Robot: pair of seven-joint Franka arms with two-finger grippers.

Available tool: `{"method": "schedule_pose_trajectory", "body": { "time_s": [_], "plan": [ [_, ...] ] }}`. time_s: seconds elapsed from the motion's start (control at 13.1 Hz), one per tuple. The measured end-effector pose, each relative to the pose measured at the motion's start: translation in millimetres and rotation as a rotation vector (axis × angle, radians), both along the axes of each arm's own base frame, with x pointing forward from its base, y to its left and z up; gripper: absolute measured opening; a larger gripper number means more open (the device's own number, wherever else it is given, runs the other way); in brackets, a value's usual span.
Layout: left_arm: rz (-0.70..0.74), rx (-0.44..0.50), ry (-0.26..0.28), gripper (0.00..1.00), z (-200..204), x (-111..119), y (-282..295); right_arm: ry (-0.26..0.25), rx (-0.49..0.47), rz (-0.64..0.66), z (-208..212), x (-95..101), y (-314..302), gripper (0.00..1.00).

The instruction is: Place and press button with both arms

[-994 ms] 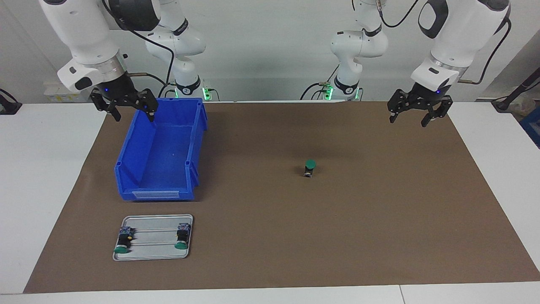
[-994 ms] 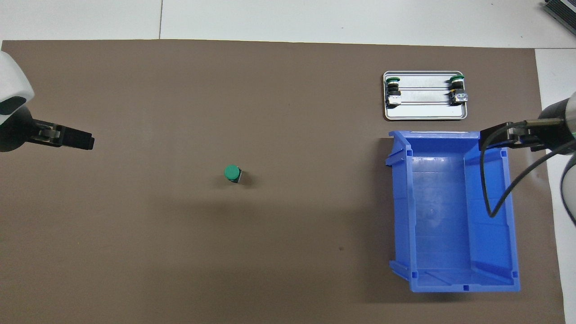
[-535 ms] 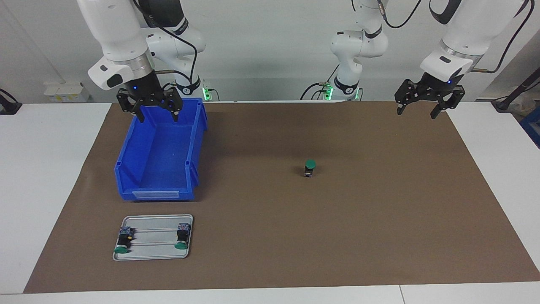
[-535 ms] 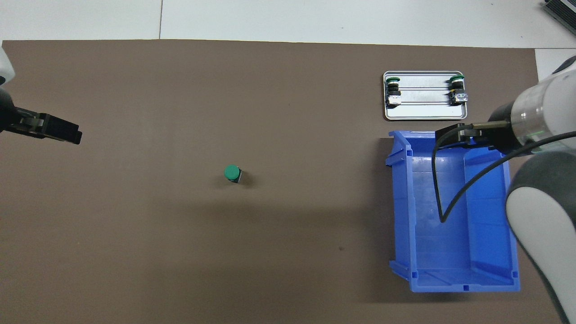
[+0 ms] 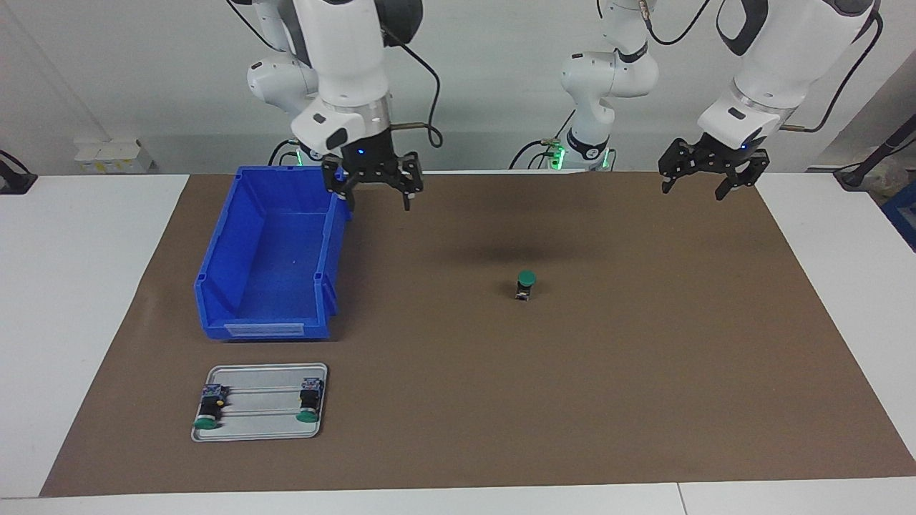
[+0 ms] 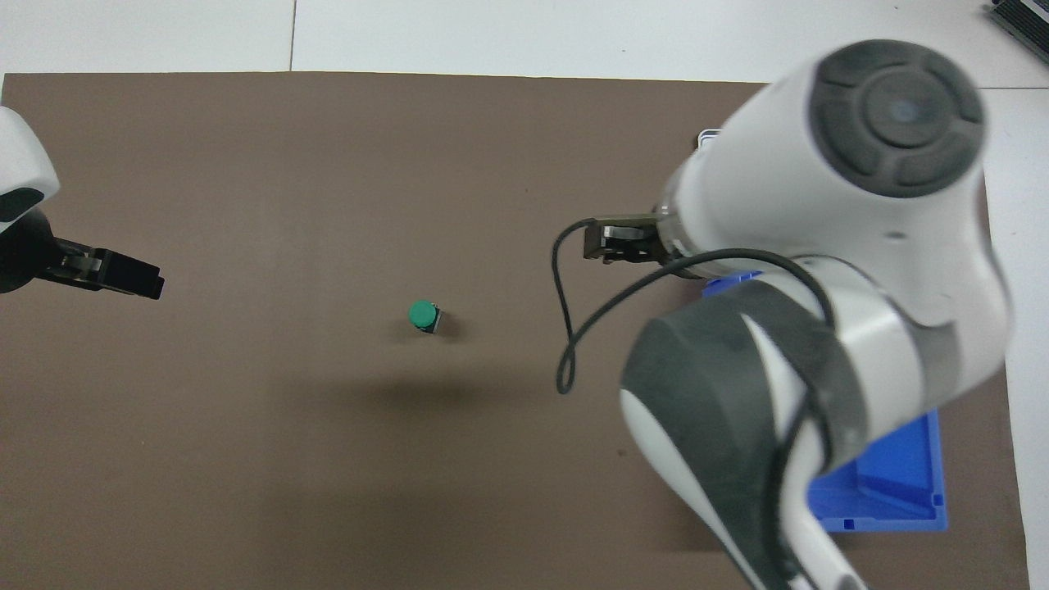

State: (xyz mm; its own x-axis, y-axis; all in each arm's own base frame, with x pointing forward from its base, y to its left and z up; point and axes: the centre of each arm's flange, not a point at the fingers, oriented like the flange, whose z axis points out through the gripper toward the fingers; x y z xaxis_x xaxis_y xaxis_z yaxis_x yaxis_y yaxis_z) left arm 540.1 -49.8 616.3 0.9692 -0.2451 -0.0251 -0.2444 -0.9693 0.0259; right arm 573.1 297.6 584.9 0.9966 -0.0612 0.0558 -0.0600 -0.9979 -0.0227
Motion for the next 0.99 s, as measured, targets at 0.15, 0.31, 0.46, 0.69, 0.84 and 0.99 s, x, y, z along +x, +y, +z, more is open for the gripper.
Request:
{"method": "schedule_pose_trajectory", "body": {
  "time_s": [0.15, 0.31, 0.46, 0.69, 0.84, 0.99],
  "plan": [
    [0.000, -0.002, -0.011, 1.00, 1.0, 0.7, 10.7, -0.004, -0.003, 0.006, -37.1, 11.9, 57.0, 0.98],
    [-0.010, -0.002, -0.014, 1.00, 2.0, 0.7, 17.8, -0.022, 0.007, 0.021, -70.3, 9.1, 109.2, 0.96],
    [-0.014, -0.003, -0.014, 1.00, 2.1, 0.6, 18.1, -0.034, 0.016, 0.053, -98.1, -7.1, 157.1, 0.95],
    [-0.017, -0.002, -0.014, 1.00, 2.1, 0.5, 16.5, -0.031, 0.009, 0.084, -141.4, -30.1, 207.3, 0.94],
    [-0.017, -0.002, -0.013, 1.00, 1.8, 0.4, 16.5, -0.035, 0.004, 0.076, -172.1, -31.4, 222.0, 0.93],
    [-0.017, -0.002, -0.012, 1.00, 1.5, 0.4, 16.5, -0.046, 0.009, 0.066, -192.4, -26.0, 225.9, 0.92]
  ]
}}
